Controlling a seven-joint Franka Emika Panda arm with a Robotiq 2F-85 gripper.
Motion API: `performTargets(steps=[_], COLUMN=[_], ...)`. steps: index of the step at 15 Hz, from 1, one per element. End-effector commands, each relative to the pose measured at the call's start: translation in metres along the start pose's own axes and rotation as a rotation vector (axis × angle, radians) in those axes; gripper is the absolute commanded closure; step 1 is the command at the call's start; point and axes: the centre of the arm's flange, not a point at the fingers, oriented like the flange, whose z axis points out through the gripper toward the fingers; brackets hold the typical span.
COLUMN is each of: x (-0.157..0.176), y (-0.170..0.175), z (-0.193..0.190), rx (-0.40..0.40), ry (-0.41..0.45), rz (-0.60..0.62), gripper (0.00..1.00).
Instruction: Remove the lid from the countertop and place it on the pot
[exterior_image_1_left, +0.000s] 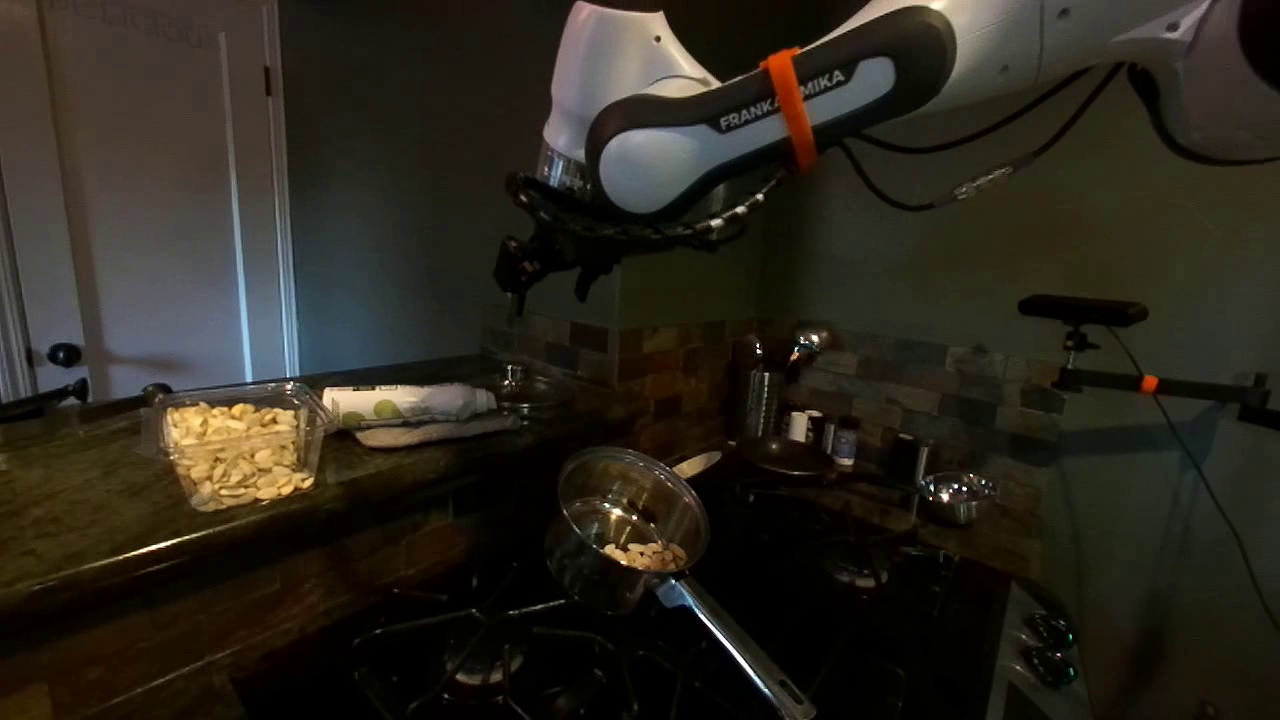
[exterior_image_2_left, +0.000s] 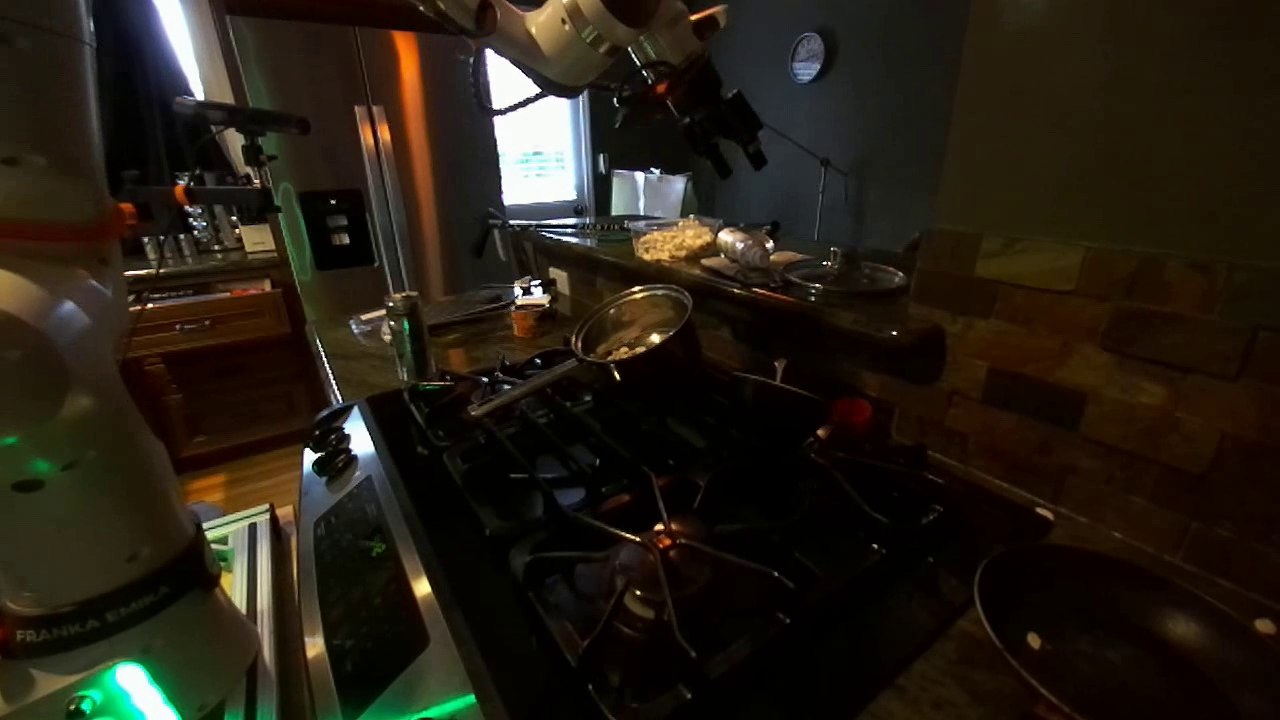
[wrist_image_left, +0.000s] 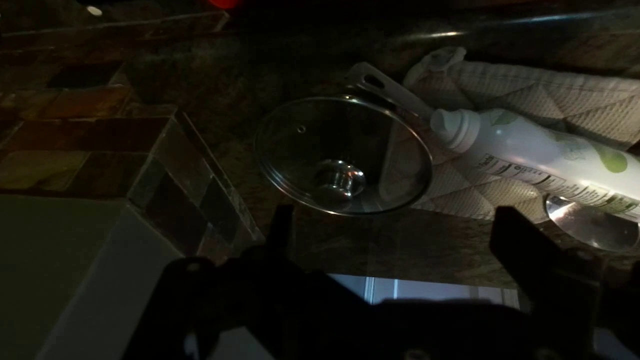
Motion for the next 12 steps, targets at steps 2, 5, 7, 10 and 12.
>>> performTargets(steps=[2,5,7,10,12], x=[0.063,0.088,0.042,0.058,0.064], y=[-0.030,-0.026,-0.016,-0.008,0.000], z=[0.082,0.128,0.110,0.121,0.140], rx=[0.069,0.120,0.087,0.060,0.033], ry=[-0.036,-0.041,-0.042,-0.011,-0.052], rz=[-0.127,-0.158,-0.141,-0.124,-0.083], gripper=[0.00,0.00,0.00,0.00,0.00])
